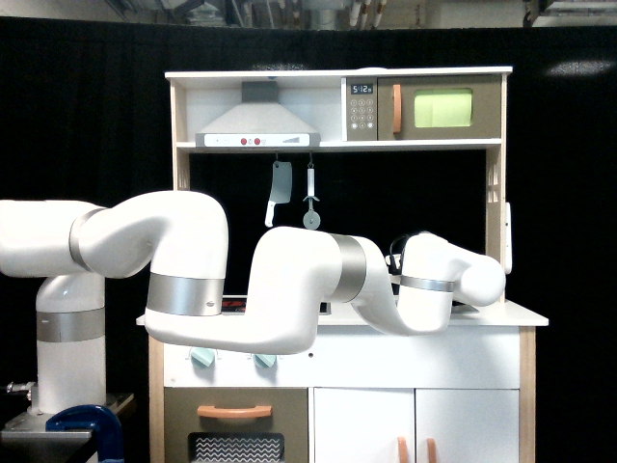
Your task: Turn on the faucet
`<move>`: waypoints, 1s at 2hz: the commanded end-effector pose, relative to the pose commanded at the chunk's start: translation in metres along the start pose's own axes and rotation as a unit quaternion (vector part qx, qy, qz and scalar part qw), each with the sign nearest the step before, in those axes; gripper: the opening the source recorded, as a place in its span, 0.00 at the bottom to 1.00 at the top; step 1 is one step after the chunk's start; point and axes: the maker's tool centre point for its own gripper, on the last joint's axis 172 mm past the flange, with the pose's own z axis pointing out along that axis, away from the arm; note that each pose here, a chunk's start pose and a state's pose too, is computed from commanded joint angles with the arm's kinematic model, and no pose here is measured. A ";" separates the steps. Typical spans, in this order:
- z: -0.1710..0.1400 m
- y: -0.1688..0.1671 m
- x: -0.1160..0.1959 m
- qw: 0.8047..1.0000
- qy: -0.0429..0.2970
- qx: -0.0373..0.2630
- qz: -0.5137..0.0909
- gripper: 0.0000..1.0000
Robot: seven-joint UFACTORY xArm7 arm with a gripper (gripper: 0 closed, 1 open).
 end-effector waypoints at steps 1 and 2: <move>-0.055 -0.080 0.023 1.000 0.000 0.000 0.000 1.00; -0.131 -0.169 0.022 1.000 0.000 0.000 0.000 1.00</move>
